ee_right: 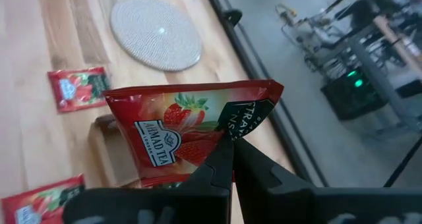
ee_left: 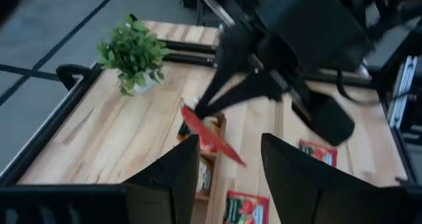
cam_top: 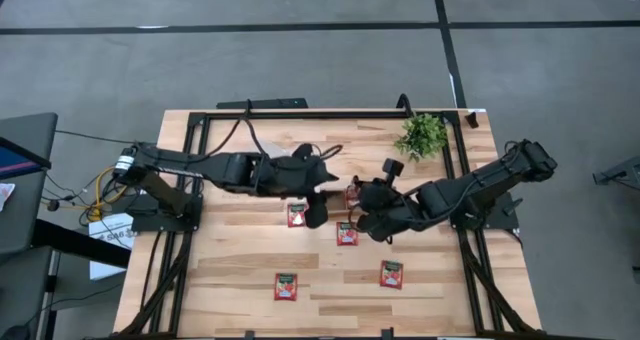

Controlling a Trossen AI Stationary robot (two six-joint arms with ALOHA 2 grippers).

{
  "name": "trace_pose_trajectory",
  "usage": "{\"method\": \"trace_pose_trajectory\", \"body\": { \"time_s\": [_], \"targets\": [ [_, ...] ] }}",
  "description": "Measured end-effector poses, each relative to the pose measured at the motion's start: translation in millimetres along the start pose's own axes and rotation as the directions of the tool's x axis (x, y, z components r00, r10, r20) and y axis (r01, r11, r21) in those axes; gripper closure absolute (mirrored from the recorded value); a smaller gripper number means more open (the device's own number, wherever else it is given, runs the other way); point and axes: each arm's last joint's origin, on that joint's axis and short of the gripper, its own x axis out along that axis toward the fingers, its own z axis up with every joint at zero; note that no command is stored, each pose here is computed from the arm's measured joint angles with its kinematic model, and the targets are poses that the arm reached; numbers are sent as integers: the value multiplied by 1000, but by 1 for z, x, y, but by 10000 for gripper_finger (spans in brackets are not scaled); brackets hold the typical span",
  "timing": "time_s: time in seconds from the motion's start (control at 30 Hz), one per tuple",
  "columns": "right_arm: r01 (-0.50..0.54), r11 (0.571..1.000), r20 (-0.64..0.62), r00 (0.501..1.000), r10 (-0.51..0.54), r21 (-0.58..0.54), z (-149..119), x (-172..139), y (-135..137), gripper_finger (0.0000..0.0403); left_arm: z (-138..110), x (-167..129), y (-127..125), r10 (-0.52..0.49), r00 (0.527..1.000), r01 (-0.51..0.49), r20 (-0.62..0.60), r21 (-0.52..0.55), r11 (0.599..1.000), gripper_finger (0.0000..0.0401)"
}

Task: Pick & Place Tea
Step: Put the red tea bag into the left section of the wooden organizer

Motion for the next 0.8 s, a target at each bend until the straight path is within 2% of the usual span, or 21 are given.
{"method": "trace_pose_trajectory", "body": {
  "time_s": [0.27, 0.53, 0.8],
  "targets": [
    [15, 998, 93, 996, -10, -61, 13, 0, 1, 403, 9, 6, 21, -89, 996, 89, 11, -146, 985, 245],
    [30, 995, 127, 992, -17, -100, 20, 5, -3, 403, 8, 7, 25, -89, 996, 87, -5, -160, 983, 245],
    [13, 996, 131, 991, -1, -92, 22, 7, -4, 403, 1, 19, 23, -62, 997, 55, -42, -154, 987, 245]
  ]
}}
